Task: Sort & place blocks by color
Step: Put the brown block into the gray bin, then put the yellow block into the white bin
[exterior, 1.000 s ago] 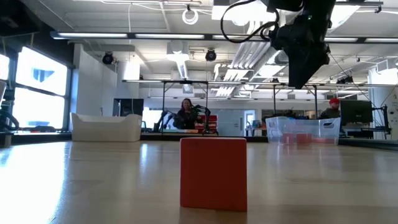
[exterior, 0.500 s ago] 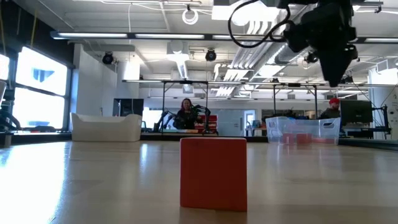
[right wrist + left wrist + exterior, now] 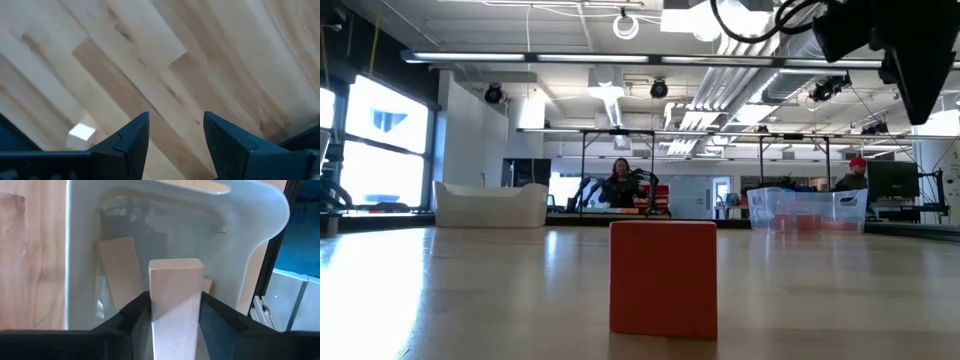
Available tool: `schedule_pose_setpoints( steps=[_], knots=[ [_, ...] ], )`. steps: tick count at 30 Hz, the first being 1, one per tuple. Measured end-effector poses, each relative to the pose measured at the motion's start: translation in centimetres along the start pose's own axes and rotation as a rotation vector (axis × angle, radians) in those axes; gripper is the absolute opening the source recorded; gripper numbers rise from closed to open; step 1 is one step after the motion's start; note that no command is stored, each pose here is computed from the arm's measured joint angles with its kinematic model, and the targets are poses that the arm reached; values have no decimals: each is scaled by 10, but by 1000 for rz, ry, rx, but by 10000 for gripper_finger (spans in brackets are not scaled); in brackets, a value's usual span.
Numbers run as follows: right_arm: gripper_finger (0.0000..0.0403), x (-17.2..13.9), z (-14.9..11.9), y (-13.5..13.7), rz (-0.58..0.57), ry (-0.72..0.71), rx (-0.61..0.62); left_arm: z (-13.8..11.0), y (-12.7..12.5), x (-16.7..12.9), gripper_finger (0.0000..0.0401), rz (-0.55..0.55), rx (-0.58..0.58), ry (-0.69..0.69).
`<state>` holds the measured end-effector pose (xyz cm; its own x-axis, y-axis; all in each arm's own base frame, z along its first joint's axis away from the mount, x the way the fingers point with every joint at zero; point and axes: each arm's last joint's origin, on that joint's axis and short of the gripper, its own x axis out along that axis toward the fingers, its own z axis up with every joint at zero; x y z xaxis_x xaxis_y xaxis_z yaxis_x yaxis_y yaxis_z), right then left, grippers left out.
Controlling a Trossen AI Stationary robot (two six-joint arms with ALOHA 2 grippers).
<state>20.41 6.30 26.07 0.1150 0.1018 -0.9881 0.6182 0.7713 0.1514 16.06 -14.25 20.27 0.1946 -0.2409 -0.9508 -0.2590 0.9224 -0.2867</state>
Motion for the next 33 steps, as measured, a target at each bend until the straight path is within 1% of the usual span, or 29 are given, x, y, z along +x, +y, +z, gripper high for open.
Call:
schedule_pose_setpoints(
  steps=[4, 6, 8, 10, 12, 17, 19, 21, 24, 27, 30, 33],
  knots=[
    [171, 1, -10, 6, 2, 9, -27, 5, 4, 0, 170, 2, 3, 0],
    [171, 1, -15, 9, 2, 13, -36, 8, 6, -1, 184, -10, -16, 26],
    [172, 1, -20, 12, 2, 18, -46, 11, 9, -1, 194, -48, -43, 85],
    [174, 2, -26, 14, -2, 25, -52, 14, 11, -2, 199, -100, -38, 144],
    [181, 2, -32, 16, -12, 33, -54, 18, 12, -4, 199, -124, -21, 157],
    [209, 3, -44, 20, -43, 14, -30, 31, 11, -22, 196, -198, 99, 87],
    [220, 3, -49, 21, -38, 30, 1, 38, 10, -34, 196, -222, 143, 29],
    [227, 3, -54, 23, -36, 43, 57, 45, 11, -46, 195, -227, 204, -48],
    [229, 3, -62, 26, -38, 46, 143, 53, 16, -63, 195, -193, 313, -183],
    [229, 6, -71, 28, -35, 53, 231, 59, 25, -77, 195, -110, 414, -302],
    [229, 16, -82, 29, -35, 89, 317, 64, 36, -87, 195, -6, 510, -397],
    [229, 32, -93, 30, -5, 138, 375, 71, 47, -95, 195, 137, 564, -486]
  ],
)
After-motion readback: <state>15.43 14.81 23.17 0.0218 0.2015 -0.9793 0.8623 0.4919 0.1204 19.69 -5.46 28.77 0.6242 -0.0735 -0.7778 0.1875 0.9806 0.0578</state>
